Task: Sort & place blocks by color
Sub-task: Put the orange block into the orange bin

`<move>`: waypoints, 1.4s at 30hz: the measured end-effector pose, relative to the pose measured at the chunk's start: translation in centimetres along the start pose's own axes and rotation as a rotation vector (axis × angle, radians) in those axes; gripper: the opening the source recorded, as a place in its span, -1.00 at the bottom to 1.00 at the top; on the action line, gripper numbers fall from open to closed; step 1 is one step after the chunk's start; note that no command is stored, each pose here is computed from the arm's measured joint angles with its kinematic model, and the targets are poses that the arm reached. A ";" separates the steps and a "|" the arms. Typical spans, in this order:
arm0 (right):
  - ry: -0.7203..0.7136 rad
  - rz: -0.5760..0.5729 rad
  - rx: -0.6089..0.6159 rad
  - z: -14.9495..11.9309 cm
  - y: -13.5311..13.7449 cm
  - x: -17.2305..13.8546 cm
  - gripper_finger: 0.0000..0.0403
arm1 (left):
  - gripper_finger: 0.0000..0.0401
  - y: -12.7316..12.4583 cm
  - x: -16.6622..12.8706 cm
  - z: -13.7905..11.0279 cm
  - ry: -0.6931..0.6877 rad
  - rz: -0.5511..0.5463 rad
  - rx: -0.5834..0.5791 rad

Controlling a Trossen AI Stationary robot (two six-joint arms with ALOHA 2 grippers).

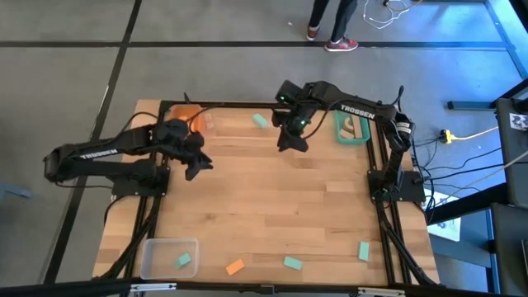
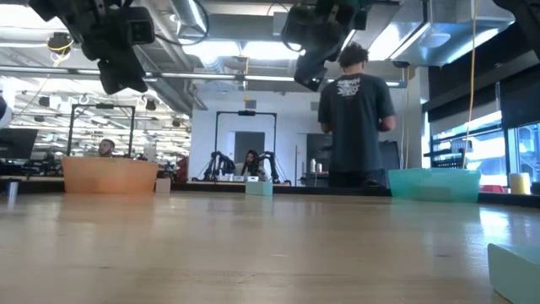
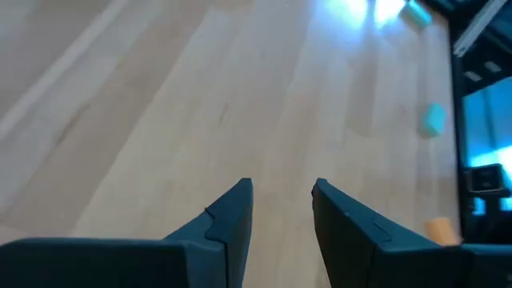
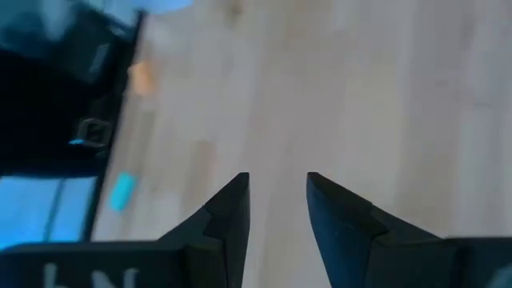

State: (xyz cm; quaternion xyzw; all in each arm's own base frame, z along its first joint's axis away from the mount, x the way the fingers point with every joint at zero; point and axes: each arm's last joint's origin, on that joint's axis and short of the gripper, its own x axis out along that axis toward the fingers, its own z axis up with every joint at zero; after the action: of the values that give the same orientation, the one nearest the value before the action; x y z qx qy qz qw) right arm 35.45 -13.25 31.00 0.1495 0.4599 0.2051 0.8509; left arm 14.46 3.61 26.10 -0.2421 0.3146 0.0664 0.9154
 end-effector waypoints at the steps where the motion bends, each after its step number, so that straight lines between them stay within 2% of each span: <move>1: -0.003 0.022 -0.009 0.0 0.1 0.0 -0.38 | -0.40 -0.2 0.1 -0.1 -0.003 0.019 0.003; 6: -0.011 0.036 -0.027 0.0 0.1 0.0 -0.38 | -0.44 -1.3 0.6 -0.7 0.015 0.085 0.036; 14: -0.010 0.028 -0.028 0.0 0.1 0.0 -0.38 | -0.55 -3.7 2.1 -2.1 0.078 0.104 -0.009; 19: -0.025 0.022 -0.039 0.2 0.0 0.0 -0.38 | -0.60 -5.2 3.0 -2.9 0.090 0.110 -0.095; 28: -0.060 0.007 -0.071 0.6 -0.1 0.0 -0.38 | -0.71 -8.3 3.7 -2.8 0.078 0.108 -0.093; 34: -0.080 -0.001 -0.089 0.9 -0.2 0.0 -0.38 | -0.73 -9.6 4.9 -3.2 0.085 0.102 -0.166; 38: -0.088 -0.004 -0.097 1.0 -0.2 0.0 -0.38 | -0.73 -9.9 5.9 -3.8 0.104 0.130 -0.259; 42: -0.094 -0.007 -0.103 1.0 -0.3 0.0 -0.38 | -0.73 -10.1 6.8 -4.4 0.131 0.161 -0.290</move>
State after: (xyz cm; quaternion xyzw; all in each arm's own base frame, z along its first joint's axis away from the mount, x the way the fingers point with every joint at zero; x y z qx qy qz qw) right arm 36.35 -13.57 31.47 0.1136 0.4088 0.2183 0.8788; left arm 20.24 -7.57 23.06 -0.3496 0.3792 0.1681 0.8401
